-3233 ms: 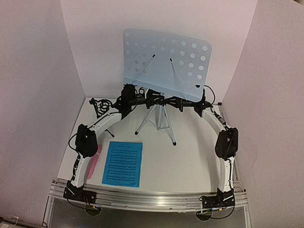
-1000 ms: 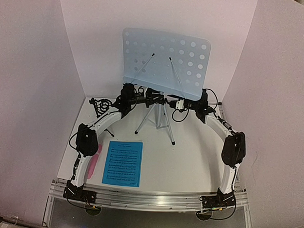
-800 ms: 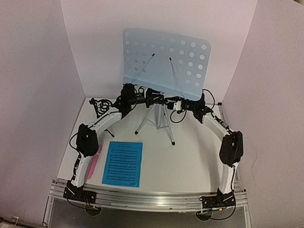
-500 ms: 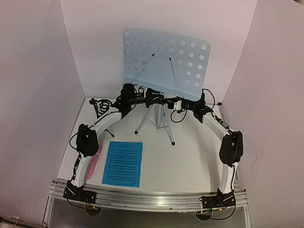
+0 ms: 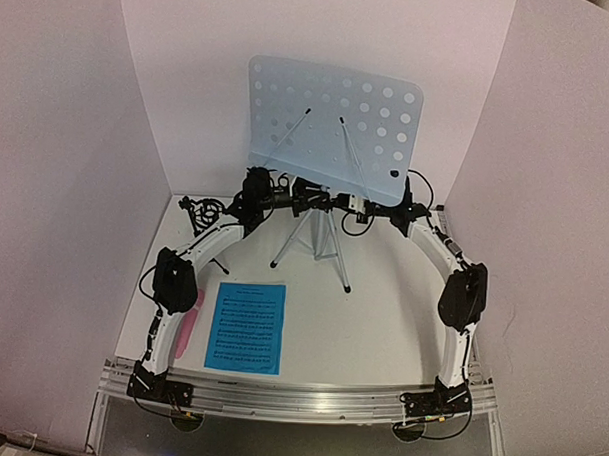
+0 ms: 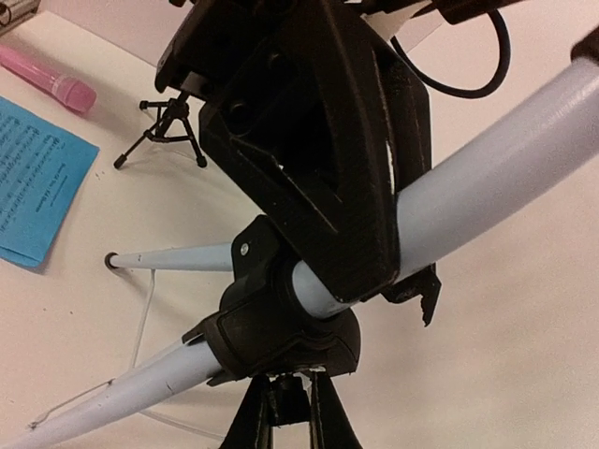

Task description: Set up the instrument practice props

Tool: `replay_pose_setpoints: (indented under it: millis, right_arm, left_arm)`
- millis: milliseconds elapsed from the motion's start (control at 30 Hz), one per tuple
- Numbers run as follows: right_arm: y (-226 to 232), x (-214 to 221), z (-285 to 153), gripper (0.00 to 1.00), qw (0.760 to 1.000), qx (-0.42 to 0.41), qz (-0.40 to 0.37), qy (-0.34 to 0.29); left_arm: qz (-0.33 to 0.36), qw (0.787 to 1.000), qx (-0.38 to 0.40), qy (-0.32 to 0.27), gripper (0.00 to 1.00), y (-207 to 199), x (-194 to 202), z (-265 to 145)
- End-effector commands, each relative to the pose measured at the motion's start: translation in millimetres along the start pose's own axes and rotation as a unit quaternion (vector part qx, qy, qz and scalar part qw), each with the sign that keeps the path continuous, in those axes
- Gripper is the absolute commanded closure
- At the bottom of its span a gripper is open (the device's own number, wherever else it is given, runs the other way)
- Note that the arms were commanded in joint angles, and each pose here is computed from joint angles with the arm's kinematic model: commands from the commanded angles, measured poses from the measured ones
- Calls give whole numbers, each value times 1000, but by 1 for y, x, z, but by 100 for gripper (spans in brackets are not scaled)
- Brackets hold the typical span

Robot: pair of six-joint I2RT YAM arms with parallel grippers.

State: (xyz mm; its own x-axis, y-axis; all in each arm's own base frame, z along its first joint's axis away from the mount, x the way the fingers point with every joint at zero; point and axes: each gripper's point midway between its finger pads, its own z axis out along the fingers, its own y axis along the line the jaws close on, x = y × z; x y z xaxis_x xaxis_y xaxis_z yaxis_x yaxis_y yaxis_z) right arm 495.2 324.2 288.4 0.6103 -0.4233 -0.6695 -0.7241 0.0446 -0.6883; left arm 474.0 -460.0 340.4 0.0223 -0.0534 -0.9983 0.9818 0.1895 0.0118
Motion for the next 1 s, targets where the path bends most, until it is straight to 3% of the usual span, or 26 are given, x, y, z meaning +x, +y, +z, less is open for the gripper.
replay_pose_setpoints:
  millis: [0,233,600,733,967]
  right_arm:
    - [51,-20,8,100,972,-119,193,-62]
    - [43,-31,12,100,924,-157,336,-97]
    - [31,-47,11,100,791,-229,558,-105]
    - [29,-46,13,100,720,-236,648,-77]
    - [39,-44,19,100,574,-251,779,-24]
  left_arm:
    - [18,999,-26,-9,100,13,-11,-5]
    - [34,999,-28,-6,100,13,-12,-5]
    - [56,998,-29,3,100,15,-7,-4]
    - [58,998,-30,9,100,14,-2,-5]
    - [67,997,-33,15,100,16,3,-4]
